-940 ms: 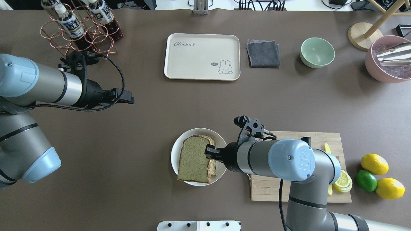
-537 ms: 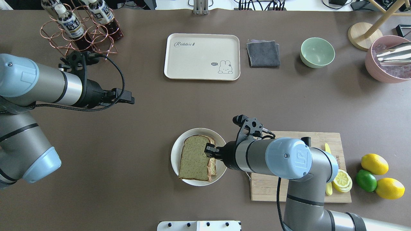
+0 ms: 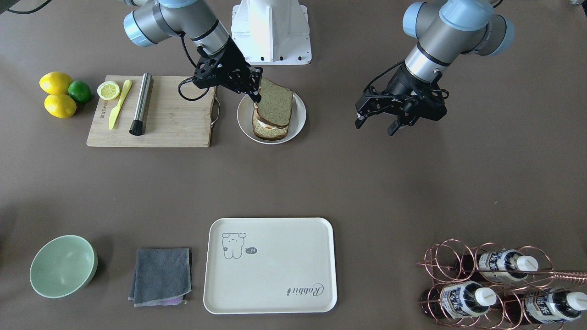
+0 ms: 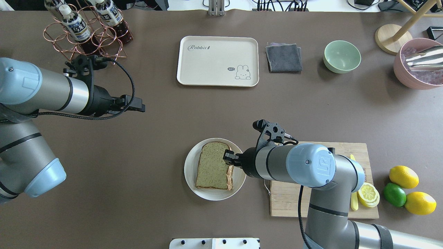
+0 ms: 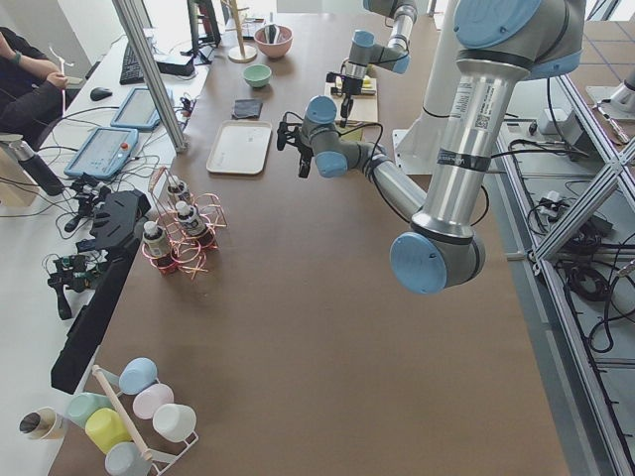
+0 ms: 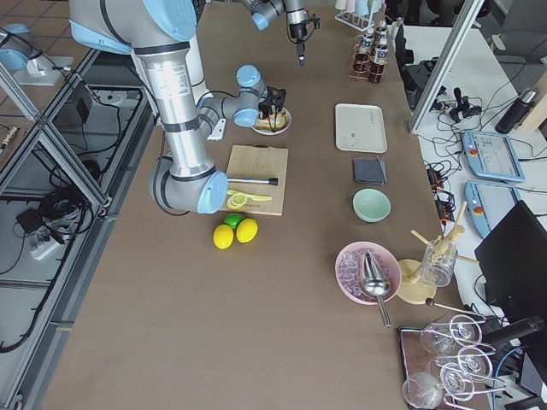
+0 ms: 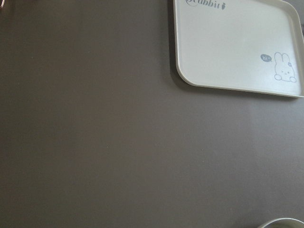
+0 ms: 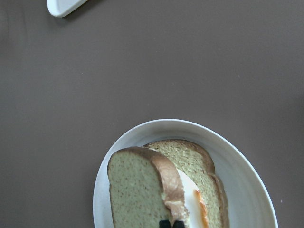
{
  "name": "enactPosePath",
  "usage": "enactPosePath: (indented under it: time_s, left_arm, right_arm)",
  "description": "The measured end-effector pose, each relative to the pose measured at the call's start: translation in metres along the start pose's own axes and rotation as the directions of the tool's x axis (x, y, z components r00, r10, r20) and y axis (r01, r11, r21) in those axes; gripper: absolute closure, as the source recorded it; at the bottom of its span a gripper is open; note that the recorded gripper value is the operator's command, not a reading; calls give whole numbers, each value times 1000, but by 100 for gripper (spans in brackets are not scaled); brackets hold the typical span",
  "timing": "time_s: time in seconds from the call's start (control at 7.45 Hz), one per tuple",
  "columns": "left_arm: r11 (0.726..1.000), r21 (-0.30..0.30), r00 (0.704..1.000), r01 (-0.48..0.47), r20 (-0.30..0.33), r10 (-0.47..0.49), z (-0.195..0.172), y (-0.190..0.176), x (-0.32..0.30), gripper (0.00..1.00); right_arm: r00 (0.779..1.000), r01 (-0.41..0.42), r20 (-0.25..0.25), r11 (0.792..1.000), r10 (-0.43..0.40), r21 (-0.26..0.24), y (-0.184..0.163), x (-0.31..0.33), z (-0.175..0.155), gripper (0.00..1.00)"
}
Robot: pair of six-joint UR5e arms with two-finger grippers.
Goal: Make sandwich and place on tray
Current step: 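Lower the bread slice onto the egg toast and release it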
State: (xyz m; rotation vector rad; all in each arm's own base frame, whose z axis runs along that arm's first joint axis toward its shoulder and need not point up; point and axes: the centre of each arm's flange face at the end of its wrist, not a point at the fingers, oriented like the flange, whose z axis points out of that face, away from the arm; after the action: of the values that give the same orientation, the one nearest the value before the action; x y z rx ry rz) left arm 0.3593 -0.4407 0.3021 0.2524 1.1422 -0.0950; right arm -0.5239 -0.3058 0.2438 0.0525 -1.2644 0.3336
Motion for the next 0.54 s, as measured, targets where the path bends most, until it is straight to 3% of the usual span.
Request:
enactPosePath:
  time_s: [0.54]
  left_arm:
    - [1000, 0, 1000, 0, 0, 0, 0, 0, 0, 2]
  right_arm:
    - [1000, 9, -10, 1000, -9, 1, -1, 3, 5, 100]
